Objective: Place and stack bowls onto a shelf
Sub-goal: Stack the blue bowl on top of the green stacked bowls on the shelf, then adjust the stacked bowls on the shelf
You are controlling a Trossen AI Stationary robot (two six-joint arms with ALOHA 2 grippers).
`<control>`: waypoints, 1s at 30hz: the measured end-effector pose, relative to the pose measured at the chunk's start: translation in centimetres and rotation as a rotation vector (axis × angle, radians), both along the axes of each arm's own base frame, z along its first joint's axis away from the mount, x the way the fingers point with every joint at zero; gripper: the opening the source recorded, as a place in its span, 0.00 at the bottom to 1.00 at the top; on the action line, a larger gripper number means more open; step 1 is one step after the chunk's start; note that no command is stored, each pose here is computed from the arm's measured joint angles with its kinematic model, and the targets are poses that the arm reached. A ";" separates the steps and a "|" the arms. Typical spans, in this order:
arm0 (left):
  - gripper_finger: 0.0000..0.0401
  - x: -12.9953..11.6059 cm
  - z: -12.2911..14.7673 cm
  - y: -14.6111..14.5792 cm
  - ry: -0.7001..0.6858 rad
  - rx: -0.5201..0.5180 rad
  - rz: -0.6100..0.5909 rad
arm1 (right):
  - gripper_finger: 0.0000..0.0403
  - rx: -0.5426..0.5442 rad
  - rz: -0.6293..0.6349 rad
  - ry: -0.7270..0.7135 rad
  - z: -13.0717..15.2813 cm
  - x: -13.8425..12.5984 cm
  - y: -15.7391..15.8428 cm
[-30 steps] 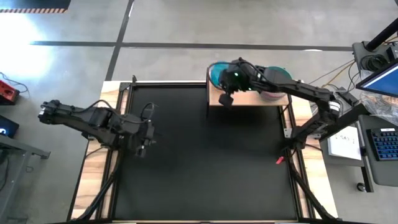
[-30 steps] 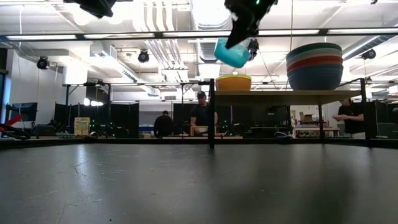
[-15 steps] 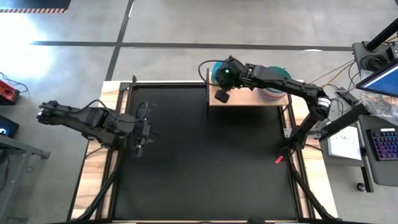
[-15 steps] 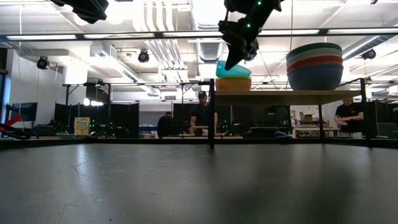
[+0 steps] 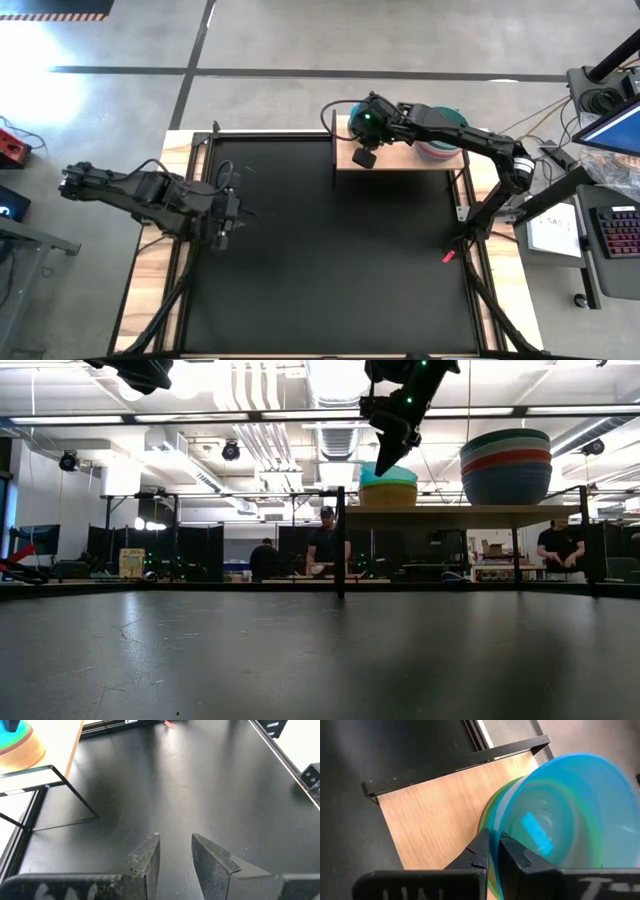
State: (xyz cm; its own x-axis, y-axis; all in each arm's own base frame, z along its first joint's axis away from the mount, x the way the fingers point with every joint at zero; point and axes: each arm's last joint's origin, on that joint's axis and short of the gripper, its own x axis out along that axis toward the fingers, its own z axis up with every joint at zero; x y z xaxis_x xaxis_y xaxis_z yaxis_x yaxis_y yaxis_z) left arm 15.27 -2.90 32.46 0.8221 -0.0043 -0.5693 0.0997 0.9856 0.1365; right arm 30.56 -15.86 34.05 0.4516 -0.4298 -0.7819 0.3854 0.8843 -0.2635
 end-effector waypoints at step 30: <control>0.24 0.0 0.0 0.0 0.000 -0.020 0.024 | 0.26 -0.058 -0.423 0.098 8.8 -8.2 3.2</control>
